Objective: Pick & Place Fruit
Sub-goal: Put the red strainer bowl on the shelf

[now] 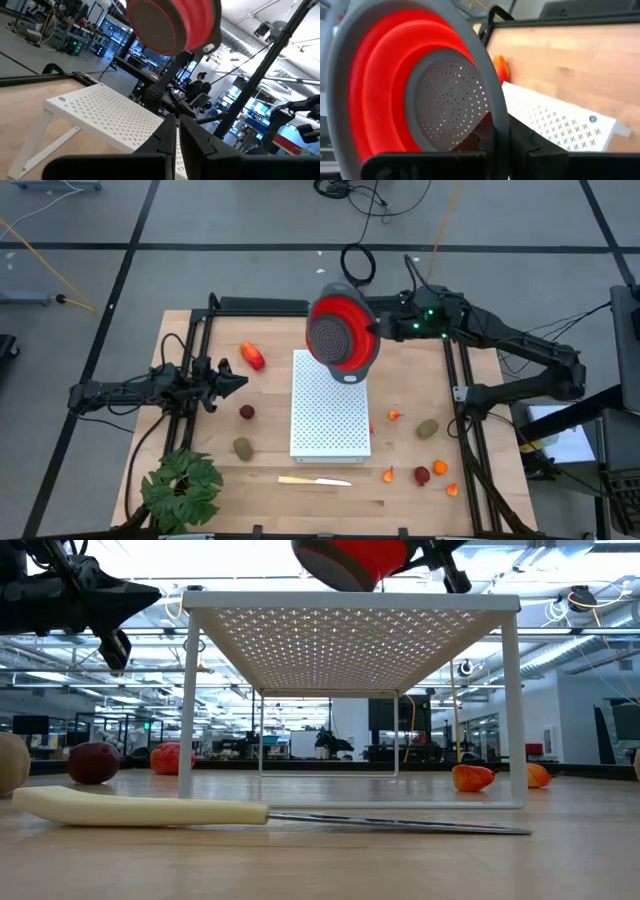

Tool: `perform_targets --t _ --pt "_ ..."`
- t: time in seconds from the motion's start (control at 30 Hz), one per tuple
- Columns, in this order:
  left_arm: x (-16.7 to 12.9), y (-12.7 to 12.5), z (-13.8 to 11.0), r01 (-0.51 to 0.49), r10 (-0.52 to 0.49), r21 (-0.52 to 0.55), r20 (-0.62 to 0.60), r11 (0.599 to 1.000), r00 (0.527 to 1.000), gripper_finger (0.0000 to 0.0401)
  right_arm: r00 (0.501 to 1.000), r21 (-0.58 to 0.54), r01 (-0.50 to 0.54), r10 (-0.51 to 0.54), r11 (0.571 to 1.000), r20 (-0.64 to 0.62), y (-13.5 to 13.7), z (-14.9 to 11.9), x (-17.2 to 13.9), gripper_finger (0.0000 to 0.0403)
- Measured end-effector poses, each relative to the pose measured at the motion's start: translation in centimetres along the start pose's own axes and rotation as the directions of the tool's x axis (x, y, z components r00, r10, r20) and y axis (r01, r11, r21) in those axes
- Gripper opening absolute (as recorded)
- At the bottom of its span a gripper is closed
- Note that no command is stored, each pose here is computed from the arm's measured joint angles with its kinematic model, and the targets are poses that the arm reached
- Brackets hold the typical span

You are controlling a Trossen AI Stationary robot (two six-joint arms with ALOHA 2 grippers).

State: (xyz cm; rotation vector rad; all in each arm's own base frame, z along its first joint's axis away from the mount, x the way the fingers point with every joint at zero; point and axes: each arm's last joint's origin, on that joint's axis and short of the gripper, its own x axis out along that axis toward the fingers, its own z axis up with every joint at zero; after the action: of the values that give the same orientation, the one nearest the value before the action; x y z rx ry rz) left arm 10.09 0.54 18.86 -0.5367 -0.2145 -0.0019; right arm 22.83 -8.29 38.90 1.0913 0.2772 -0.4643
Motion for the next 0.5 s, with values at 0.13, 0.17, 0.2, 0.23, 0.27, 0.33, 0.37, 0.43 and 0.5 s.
perform_targets --t 0.13,0.17,0.2,0.23,0.27,0.33,0.37,0.43,0.5 --pt "0.0 0.0 0.0 0.0 0.0 0.043 0.0 0.999 1.0 0.0019 0.998 0.032 0.035 -0.033 0.999 -0.061 1.3 -0.3 0.7 0.0009" --pt "0.0 0.0 0.0 0.0 0.0 0.056 0.0 0.998 1.0 0.0019 0.996 0.041 0.045 -0.042 0.998 -0.08 1.4 -0.4 1.0 0.001" --pt "0.0 0.0 0.0 0.0 0.0 0.068 0.0 0.998 1.0 0.0019 0.993 0.049 0.063 -0.058 0.997 -0.101 1.5 -0.7 1.2 0.0009" --pt "0.0 0.0 0.0 0.0 0.0 0.078 0.0 0.997 1.0 0.0019 0.99 0.061 0.084 -0.076 0.995 -0.122 1.5 -1.0 1.5 0.0009" --pt "0.0 0.0 0.0 0.0 0.0 0.086 0.0 0.996 1.0 0.0019 0.986 0.072 0.099 -0.088 0.993 -0.139 1.5 -1.2 1.7 0.0009" --pt "0.0 0.0 0.0 0.0 0.0 0.101 0.0 0.995 1.0 0.0019 0.979 0.09 0.129 -0.112 0.988 -0.171 1.5 -1.8 2.2 0.001" --pt "0.0 0.0 0.0 0.0 0.0 0.105 0.0 0.994 1.0 0.0019 0.974 0.093 0.145 -0.126 0.985 -0.186 1.4 -2.1 2.4 0.0009" --pt "0.0 0.0 0.0 0.0 -0.001 0.105 0.0 0.995 1.0 0.0019 0.966 0.097 0.175 -0.151 0.98 -0.211 1.3 -2.6 2.9 0.0009" --pt "0.0 0.0 0.0 0.001 -0.001 0.106 0.0 0.994 1.0 0.0019 0.96 0.087 0.205 -0.183 0.975 -0.213 1.2 -3.0 3.4 0.0009"
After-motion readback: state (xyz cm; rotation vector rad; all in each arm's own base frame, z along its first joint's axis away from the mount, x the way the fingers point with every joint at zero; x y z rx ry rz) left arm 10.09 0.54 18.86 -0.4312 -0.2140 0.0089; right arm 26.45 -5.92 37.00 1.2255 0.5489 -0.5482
